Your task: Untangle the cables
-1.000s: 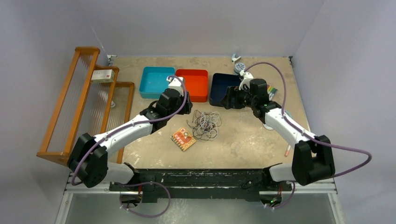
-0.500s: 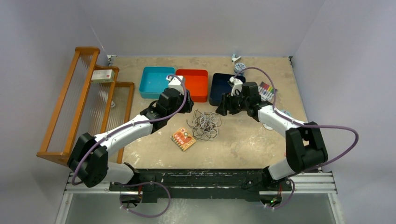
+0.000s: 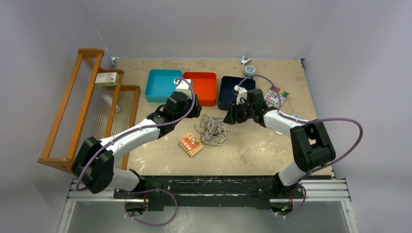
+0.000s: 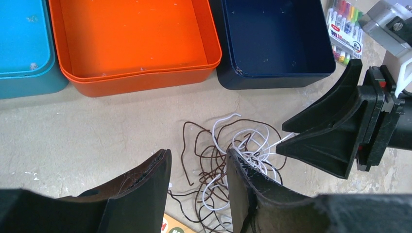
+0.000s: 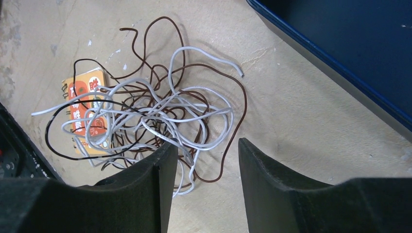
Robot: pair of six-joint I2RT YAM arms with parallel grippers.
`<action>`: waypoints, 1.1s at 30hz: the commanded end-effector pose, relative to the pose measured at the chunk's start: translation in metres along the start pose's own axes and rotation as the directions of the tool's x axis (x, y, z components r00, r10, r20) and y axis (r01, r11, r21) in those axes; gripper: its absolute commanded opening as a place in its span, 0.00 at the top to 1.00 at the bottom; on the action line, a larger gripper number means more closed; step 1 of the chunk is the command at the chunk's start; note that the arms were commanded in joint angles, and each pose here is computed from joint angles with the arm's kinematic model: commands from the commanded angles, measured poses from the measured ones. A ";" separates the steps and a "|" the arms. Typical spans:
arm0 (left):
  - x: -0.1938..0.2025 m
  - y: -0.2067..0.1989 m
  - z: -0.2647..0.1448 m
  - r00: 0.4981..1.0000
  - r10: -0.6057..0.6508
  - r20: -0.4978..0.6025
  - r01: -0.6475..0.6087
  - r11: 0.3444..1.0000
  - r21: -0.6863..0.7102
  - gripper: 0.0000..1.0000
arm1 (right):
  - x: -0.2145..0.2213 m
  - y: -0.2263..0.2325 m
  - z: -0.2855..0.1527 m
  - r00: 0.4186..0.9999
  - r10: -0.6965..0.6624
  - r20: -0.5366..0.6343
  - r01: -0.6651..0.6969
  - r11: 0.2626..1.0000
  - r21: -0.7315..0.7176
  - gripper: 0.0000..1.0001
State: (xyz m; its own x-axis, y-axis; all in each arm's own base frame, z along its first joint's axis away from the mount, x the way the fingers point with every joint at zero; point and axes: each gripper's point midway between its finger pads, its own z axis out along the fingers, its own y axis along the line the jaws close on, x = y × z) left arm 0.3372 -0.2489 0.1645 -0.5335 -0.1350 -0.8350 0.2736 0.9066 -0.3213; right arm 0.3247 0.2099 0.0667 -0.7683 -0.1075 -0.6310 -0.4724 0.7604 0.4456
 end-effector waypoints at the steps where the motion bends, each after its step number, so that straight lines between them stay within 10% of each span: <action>1: -0.012 -0.005 0.000 0.999 -0.021 0.047 0.020 1.000 0.016 0.56 | -0.008 0.009 0.002 0.998 -0.046 0.048 0.048 0.998 -0.043 0.50; 14: -0.015 -0.005 -0.003 0.998 -0.026 0.063 0.025 1.000 0.017 0.56 | -0.029 0.016 0.000 0.980 -0.068 0.190 0.079 0.996 -0.051 0.57; 26: -0.039 -0.021 -0.015 0.981 -0.056 0.186 0.034 0.992 0.122 0.50 | -0.052 0.043 -0.025 0.943 -0.155 0.295 0.189 0.978 -0.090 0.98; 33: -0.071 -0.034 -0.025 0.949 -0.098 0.298 0.043 0.982 0.185 0.41 | -0.074 0.056 -0.047 0.916 -0.215 0.339 0.253 0.965 -0.073 1.00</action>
State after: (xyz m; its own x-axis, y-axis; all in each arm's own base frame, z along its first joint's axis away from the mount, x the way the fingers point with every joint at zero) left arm 0.3395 -0.2520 0.1933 -0.4195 -0.2261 -0.8792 0.3250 0.8669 -0.3780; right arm 0.3292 0.2249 0.1326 -0.5435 -0.0342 -0.8387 -0.6222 0.6871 0.3751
